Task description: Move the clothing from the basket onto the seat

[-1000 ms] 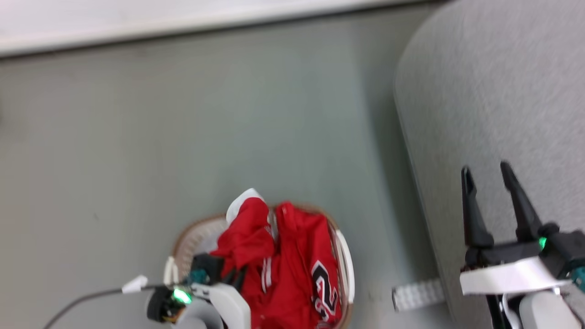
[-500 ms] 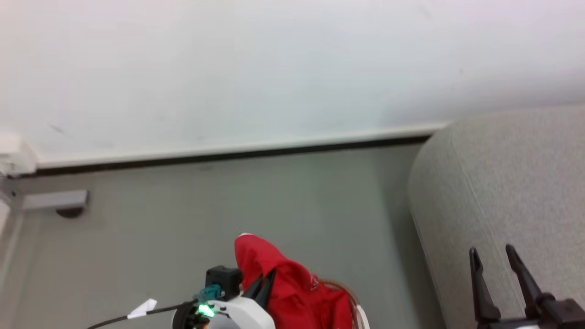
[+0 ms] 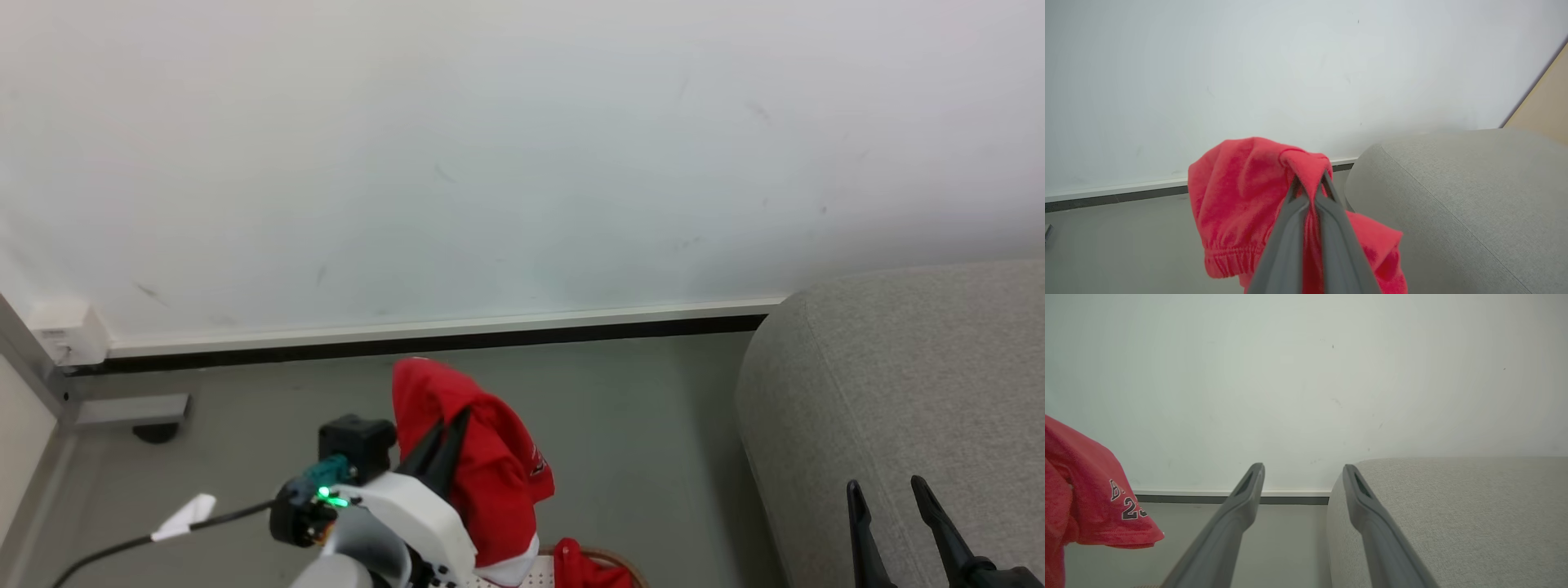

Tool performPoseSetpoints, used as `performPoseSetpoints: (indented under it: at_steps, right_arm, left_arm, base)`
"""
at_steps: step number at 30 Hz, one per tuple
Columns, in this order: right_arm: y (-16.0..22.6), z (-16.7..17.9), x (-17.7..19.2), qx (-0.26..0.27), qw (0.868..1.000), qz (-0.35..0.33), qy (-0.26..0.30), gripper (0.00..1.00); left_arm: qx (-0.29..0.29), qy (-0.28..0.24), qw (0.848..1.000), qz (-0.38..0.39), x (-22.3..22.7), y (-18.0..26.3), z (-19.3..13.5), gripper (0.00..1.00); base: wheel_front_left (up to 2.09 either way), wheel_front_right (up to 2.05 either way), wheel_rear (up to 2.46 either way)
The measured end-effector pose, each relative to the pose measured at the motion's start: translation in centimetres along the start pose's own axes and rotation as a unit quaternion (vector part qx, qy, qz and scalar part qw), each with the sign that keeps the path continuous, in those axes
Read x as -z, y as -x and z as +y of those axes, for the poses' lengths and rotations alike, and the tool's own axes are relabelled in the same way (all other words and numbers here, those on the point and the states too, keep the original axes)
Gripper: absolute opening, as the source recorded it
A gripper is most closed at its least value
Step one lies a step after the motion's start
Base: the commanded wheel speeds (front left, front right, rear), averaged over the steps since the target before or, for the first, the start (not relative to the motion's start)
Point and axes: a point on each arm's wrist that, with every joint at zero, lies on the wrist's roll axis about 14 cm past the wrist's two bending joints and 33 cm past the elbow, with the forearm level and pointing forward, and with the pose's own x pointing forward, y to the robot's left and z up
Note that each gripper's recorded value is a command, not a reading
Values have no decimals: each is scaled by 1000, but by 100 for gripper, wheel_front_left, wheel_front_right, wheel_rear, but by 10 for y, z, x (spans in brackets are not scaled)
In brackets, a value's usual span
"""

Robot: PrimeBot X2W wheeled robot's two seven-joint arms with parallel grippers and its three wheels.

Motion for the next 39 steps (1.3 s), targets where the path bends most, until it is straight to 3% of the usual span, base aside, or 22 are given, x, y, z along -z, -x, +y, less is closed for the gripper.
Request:
performPoseSetpoints:
  at_steps: [8, 16, 23, 29, 39]
  right_arm:
    - [5, 2, -3, -3, 1000, -4, 7, 100]
    - [5, 14, -1, -22, 1000, -1, 13, 100]
    - [-4, 52, -6, -95, 995, -9, 34, 100]
    - [-8, 107, -2, -206, 978, 3, 38, 100]
    - [-8, 195, -1, -363, 931, 25, 30, 100]
  left_arm:
    - [-4, -25, 999, -38, -41, -5, 8, 0]
    - [4, -37, 998, -44, -54, -11, 6, 0]
    - [16, -38, 998, -43, -54, -15, -4, 0]
    - [32, -36, 998, -41, -52, -19, -16, 0]
    - [48, -40, 997, -36, -50, -25, -26, 0]
  base:
    - [0, 0, 0]
    - [0, 0, 0]
    - [0, 0, 0]
    - [0, 0, 0]
    - [0, 0, 0]
